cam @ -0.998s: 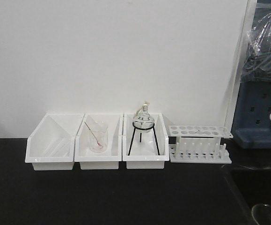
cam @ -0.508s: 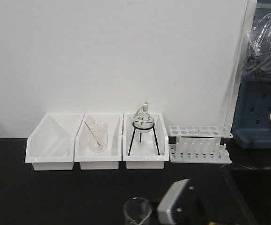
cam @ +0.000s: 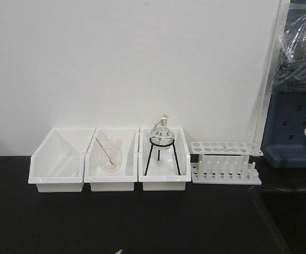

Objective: Move beaker to silver tray on left bench
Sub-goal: 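Lower the held beaker onto the silver tray with the right gripper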

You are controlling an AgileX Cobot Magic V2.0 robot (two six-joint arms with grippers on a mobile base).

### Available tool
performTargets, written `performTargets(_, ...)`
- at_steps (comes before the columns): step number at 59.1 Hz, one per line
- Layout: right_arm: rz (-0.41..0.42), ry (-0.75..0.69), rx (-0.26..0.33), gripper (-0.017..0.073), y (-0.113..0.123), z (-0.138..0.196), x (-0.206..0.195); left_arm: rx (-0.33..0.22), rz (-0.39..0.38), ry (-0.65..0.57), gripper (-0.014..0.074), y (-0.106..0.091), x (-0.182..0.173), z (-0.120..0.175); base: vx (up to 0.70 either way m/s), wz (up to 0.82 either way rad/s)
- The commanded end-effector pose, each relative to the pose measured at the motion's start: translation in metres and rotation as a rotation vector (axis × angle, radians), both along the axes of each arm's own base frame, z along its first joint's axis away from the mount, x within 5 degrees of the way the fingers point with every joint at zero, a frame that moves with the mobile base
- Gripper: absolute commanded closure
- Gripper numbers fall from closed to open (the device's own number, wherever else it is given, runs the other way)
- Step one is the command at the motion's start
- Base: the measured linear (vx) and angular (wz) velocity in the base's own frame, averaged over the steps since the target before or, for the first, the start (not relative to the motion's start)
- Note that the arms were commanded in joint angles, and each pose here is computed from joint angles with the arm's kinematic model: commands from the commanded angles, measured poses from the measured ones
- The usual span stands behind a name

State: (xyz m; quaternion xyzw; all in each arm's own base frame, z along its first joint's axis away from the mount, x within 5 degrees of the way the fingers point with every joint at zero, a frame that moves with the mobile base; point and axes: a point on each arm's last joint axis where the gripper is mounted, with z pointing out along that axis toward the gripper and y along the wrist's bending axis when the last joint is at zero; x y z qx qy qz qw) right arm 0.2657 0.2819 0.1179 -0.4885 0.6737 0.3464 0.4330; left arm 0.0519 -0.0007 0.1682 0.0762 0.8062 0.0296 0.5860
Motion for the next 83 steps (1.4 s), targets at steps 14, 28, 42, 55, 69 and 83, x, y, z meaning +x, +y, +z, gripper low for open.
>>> performTargets(14, -0.036, -0.013, 0.13, 0.0543, 0.012, 0.01, 0.011, -0.009, -0.016, -0.069, 0.0592, -0.001, 0.002, 0.001, 0.0, 0.0)
performTargets(28, -0.034, 0.004, 0.123, 0.0398, 0.012, 0.002, 0.011, -0.009, -0.016, -0.069, 0.0592, -0.001, 0.002, 0.001, 0.0, 0.0)
performTargets(42, -0.029, 0.002, 0.14, 0.0119, 0.013, 0.004, 0.01, -0.009, -0.016, -0.069, 0.0592, -0.001, 0.002, 0.001, 0.0, 0.0)
performTargets(55, -0.034, -0.03, 0.169, -0.0099, 0.012, 0.021, 0.011, -0.009, -0.016, -0.069, 0.0592, -0.001, 0.002, 0.001, 0.0, 0.0)
performTargets(69, -0.075, -0.082, 0.229, -0.0062, 0.004, 0.084, 0.006, -0.009, -0.016, -0.069, 0.0592, -0.001, 0.002, 0.001, 0.0, 0.0)
performTargets(83, -0.242, -0.075, 0.231, 0.0201, -0.03, 0.176, -0.014, -0.009, -0.016, -0.069, 0.0592, -0.001, 0.002, 0.001, 0.0, 0.0)
